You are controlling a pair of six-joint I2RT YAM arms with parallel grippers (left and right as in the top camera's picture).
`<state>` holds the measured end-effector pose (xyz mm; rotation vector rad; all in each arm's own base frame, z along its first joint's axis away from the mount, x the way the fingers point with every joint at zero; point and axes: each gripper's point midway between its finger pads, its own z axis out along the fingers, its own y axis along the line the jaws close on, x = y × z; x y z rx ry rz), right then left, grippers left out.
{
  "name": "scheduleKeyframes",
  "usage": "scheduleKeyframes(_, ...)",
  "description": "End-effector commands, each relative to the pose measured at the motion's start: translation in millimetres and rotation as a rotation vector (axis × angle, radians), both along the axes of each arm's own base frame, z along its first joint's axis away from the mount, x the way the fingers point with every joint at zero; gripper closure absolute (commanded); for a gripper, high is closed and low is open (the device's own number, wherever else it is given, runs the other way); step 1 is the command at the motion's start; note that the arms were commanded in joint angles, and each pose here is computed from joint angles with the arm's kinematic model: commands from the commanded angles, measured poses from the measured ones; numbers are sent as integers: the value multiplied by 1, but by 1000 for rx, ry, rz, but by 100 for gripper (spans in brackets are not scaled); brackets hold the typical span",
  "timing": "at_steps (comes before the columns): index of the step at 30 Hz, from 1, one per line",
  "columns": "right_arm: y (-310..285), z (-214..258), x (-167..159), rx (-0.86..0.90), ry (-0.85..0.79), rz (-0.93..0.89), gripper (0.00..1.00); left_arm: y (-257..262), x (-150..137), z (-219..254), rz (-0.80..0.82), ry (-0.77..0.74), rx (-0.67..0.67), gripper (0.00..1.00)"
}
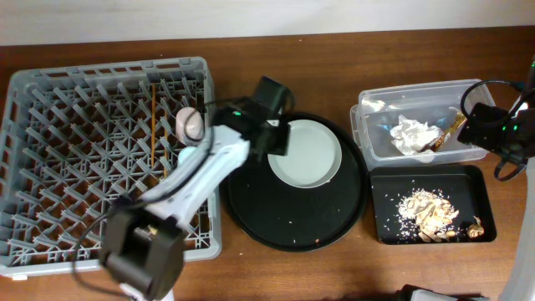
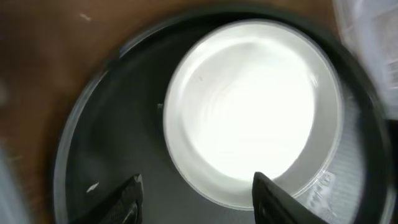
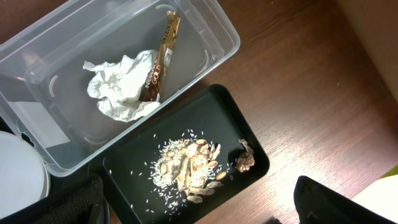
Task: Sort waste into correct bins and load items into the dishwasher rack
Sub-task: 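Grasp the white plate edge with the left gripper and lift it, then stand the white plate upright in the rear of the rack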
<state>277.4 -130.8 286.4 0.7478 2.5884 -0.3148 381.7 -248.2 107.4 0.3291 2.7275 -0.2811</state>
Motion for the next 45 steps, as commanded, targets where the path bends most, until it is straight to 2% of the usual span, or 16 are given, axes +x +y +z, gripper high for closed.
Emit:
scheduleKeyframes(1,-5,1,-2,-13,-1,-27,1,-1,4,-50,23,60,54,46)
scheduleKeyframes(8,-5,1,-2,-13,-1,-27,1,-2,6,-105,23,126,98,49)
scheduleKeyframes(10,-5,1,-2,-13,-1,-27,1,0,3,-116,22,148,113,59)
scheduleKeyframes(12,-5,1,-2,-13,-1,-27,1,1,2,-118,22,154,117,76)
scheduleKeyframes(16,-5,1,-2,-12,-1,-27,1,-2,6,-111,18,139,107,100)
scheduleKeyframes(20,-5,1,-2,-13,-1,-27,1,-7,15,-74,19,81,70,100)
scheduleKeyframes(22,-5,1,-2,-13,-1,-27,1,-10,19,-37,12,24,38,100)
scheduleKeyframes(26,-5,1,-2,-12,-1,-27,1,11,29,64,73,-207,31,100)
scheduleKeyframes(28,-5,1,-2,-13,-1,-27,1,40,29,116,115,-361,108,100)
scheduleKeyframes(30,-5,1,-2,-13,-1,-27,1,94,25,173,225,-543,295,100)
scheduleKeyframes(32,-5,1,-2,-13,-1,-27,1,132,18,207,310,-641,462,100)
scheduleKeyframes(34,-5,1,-2,-13,-1,-27,1,178,8,239,376,-701,698,100)
scheduleKeyframes(35,-5,1,-2,-13,-1,-27,1,197,5,247,379,-692,815,100)
scheduleKeyframes(37,-5,1,-2,-13,-1,-27,1,218,7,247,379,-654,921,100)
scheduleKeyframes(45,-5,1,-2,-13,-1,-27,1,286,30,206,445,-459,1070,100)
